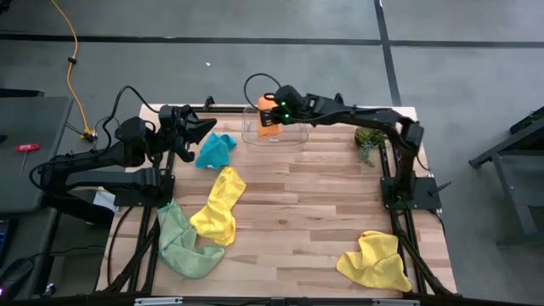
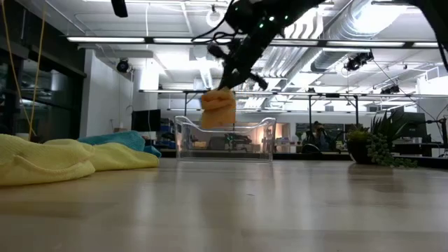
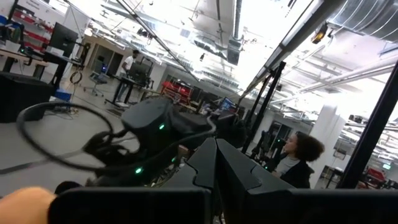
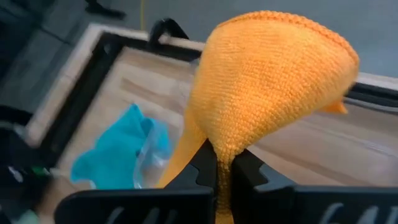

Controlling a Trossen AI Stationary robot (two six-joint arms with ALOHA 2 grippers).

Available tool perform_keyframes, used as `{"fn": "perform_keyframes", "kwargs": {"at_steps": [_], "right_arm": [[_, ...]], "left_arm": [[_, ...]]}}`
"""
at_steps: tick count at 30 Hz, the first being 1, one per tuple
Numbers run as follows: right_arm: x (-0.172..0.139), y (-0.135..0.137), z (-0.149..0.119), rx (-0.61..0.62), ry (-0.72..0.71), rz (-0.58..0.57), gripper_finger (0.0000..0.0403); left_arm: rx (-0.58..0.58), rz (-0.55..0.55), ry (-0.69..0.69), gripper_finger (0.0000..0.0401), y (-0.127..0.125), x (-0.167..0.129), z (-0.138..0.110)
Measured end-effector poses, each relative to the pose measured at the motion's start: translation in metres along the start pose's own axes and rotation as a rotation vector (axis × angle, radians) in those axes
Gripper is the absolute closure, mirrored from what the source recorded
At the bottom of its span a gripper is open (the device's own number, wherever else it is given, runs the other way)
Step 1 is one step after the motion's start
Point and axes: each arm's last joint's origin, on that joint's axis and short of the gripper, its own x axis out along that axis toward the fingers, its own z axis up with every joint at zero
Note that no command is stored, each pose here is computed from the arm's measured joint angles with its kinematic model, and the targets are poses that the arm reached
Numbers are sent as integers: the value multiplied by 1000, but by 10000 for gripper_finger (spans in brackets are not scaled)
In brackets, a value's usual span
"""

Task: Fold microfiber towels
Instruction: Put the orange microfiber towel into the transparent bin

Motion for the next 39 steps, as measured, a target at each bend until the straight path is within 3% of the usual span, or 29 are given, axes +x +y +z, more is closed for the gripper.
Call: {"fn": "perform_keyframes", "kwargs": {"at_steps": [4,11,19,25,33,39], "right_arm": [[21,0,-3,61,5,53,403],[46,-8,-14,84,53,28,403],[65,-7,-18,119,100,151,403],[69,-18,-19,126,118,61,403],[74,-28,-17,159,167,54,403],[82,-20,-13,178,155,225,403]], "left_arm": [[0,0,0,401,0,0,0],[-1,0,0,401,0,0,0],[0,1,0,401,0,0,0],[0,1,2,401,0,0,0],[1,24,31,401,2,0,-3],[1,29,38,401,2,0,-4]]}}
